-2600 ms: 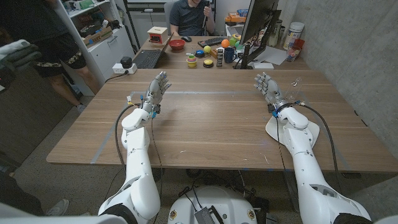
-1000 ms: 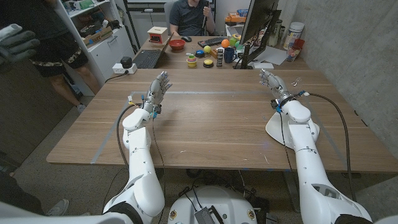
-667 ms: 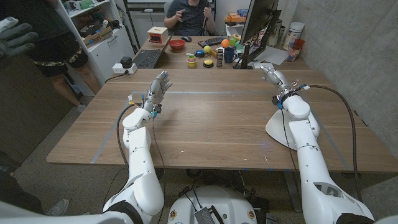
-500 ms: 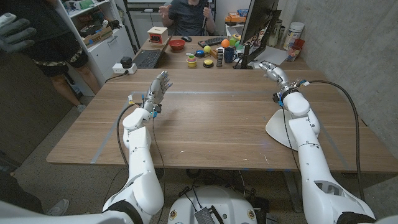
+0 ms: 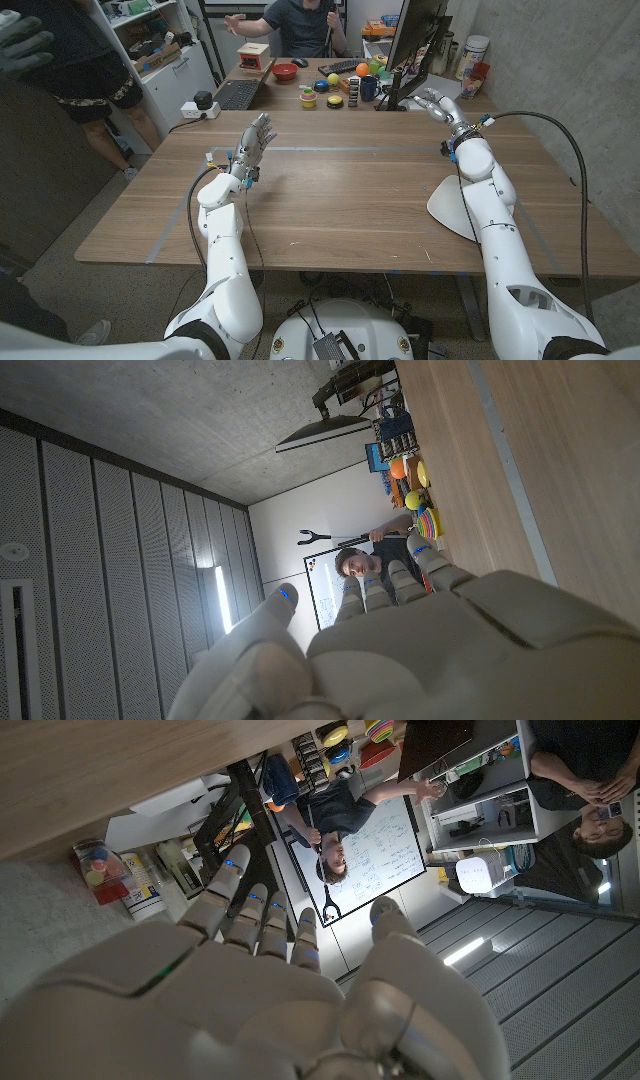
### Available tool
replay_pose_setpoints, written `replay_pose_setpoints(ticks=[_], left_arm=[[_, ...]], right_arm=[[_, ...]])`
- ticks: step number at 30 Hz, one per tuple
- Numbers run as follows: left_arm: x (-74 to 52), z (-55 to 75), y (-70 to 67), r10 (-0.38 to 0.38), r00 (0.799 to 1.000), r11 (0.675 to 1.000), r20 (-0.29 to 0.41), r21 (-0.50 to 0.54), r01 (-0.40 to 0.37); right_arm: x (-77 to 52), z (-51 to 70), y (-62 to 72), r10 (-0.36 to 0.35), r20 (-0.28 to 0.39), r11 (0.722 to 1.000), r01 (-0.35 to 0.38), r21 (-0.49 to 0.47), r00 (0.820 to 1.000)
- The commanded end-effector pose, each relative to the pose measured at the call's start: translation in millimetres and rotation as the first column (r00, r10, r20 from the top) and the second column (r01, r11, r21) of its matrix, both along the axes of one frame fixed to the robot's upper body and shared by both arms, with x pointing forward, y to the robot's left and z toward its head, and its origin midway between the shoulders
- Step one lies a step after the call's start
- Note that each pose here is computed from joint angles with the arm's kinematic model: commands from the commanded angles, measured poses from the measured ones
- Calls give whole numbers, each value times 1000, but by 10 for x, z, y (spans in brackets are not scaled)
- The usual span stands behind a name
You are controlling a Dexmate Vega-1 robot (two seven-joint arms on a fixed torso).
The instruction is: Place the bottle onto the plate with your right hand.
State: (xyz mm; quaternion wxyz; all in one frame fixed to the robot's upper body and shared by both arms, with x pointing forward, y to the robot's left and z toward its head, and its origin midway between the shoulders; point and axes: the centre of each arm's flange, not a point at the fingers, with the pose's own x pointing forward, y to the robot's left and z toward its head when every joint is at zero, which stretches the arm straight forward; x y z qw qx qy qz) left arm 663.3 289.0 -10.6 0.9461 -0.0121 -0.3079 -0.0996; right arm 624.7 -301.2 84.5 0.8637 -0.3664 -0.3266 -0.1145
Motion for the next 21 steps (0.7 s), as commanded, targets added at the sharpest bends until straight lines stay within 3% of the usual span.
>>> replay_pose_setpoints(ticks=[1,21], left_arm=[[13,14,10,1,1000,1000,5,-2,-1],[-22,9,8,9,1000,1000,10,0,-9]], right_arm=[[-64,145,21,-113,38,990,116,-84,993],[-109,247,-13,-250,54,953,255,-162,967]])
